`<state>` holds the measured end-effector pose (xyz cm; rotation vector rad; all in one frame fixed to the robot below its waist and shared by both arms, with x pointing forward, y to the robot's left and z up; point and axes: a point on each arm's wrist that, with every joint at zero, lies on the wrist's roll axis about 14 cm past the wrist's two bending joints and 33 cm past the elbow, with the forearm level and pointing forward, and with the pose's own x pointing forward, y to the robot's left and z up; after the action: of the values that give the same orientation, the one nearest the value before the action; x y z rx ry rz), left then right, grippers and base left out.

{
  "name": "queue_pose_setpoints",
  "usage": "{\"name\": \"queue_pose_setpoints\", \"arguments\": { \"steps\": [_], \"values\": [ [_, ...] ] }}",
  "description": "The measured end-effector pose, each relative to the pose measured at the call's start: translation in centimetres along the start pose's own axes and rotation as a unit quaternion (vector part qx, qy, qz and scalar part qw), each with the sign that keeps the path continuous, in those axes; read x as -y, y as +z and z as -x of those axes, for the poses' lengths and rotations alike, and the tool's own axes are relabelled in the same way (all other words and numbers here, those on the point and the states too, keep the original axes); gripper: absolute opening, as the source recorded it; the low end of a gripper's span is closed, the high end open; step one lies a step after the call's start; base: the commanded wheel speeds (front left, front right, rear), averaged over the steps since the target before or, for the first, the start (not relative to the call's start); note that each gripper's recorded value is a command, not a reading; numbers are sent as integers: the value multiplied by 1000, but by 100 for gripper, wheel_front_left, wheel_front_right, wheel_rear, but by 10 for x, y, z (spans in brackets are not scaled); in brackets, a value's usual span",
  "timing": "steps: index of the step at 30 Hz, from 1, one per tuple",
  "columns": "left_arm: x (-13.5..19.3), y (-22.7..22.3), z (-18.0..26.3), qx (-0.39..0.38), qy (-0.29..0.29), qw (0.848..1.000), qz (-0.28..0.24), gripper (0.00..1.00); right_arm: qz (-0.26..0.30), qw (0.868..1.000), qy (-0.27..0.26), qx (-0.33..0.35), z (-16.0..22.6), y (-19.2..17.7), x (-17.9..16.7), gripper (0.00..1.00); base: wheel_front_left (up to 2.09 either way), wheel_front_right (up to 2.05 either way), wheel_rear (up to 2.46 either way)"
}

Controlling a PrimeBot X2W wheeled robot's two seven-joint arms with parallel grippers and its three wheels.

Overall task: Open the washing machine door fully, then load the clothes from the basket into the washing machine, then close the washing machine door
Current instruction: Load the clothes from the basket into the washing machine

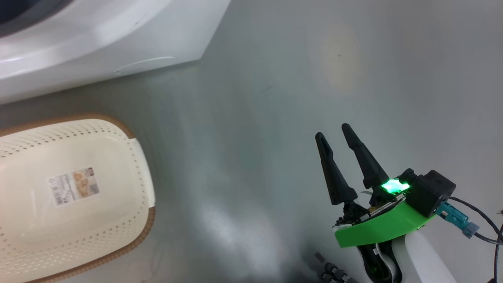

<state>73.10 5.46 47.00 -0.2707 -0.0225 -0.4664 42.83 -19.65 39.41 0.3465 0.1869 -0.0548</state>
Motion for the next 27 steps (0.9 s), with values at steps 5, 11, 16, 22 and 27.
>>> {"name": "queue_pose_setpoints", "arguments": {
  "steps": [5,11,16,22,27],
  "values": [
    [3,28,-22,70,-8,998,4,0,3,1000,-12,-7,3,-4,7,100,0,0,0],
    [-2,22,-29,71,3,997,8,40,5,1000,-17,-13,7,-6,9,100,0,0,0],
    [-5,-24,-21,-17,17,1000,13,100,2,1000,-10,-12,5,-6,5,100,0,0,0],
    [-7,-40,-10,-63,19,998,2,100,-1,1000,-5,-11,4,-6,2,100,0,0,0],
    [4,-38,-3,-63,11,998,9,100,-4,1000,2,-4,4,-1,-3,100,0,0,0]
  ]
}}
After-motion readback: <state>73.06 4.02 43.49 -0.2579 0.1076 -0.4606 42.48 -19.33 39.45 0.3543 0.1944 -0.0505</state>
